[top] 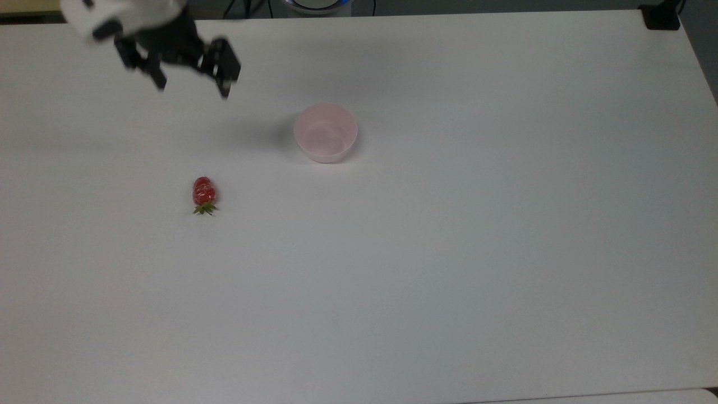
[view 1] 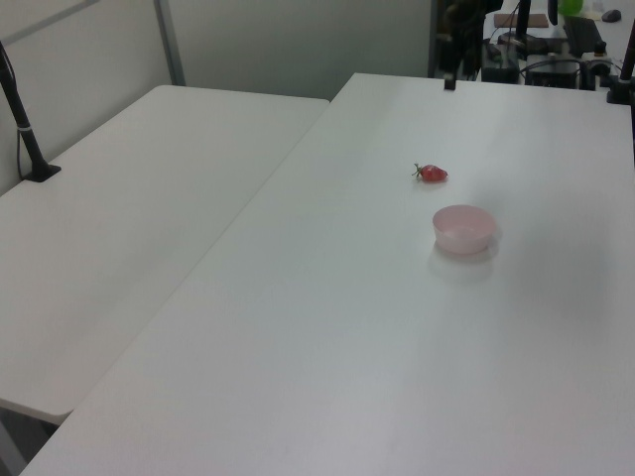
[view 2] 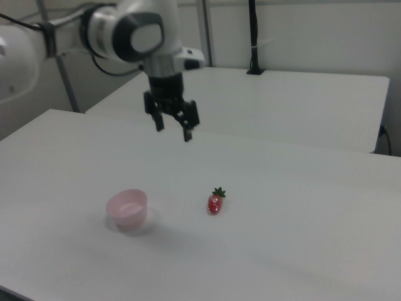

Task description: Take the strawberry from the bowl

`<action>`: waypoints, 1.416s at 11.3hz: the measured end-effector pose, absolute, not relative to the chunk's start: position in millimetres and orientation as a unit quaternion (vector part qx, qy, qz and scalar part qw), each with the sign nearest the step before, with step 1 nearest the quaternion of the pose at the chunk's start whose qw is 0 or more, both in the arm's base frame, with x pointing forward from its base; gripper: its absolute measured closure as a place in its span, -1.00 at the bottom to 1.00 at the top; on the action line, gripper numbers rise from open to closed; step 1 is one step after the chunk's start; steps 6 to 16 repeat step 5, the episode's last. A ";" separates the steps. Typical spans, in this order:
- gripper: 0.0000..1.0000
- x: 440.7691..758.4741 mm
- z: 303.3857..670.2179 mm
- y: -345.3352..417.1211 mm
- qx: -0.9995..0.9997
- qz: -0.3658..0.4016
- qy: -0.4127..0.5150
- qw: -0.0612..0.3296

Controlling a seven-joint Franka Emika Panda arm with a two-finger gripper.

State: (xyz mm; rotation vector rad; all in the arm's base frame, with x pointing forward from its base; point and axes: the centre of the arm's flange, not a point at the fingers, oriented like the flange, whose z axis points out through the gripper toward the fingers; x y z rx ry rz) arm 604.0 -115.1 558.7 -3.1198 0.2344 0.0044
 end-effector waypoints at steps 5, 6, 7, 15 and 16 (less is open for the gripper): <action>-1.00 538.8 652.6 -63.6 -0.993 -0.029 0.117 -0.001; -1.00 538.8 652.6 -63.6 -0.993 -0.029 0.117 -0.001; -1.00 538.8 652.6 -63.6 -0.993 -0.029 0.117 -0.001; -1.00 538.8 652.6 -63.6 -0.993 -0.029 0.117 -0.001; -1.00 538.8 652.6 -63.6 -0.993 -0.029 0.117 -0.001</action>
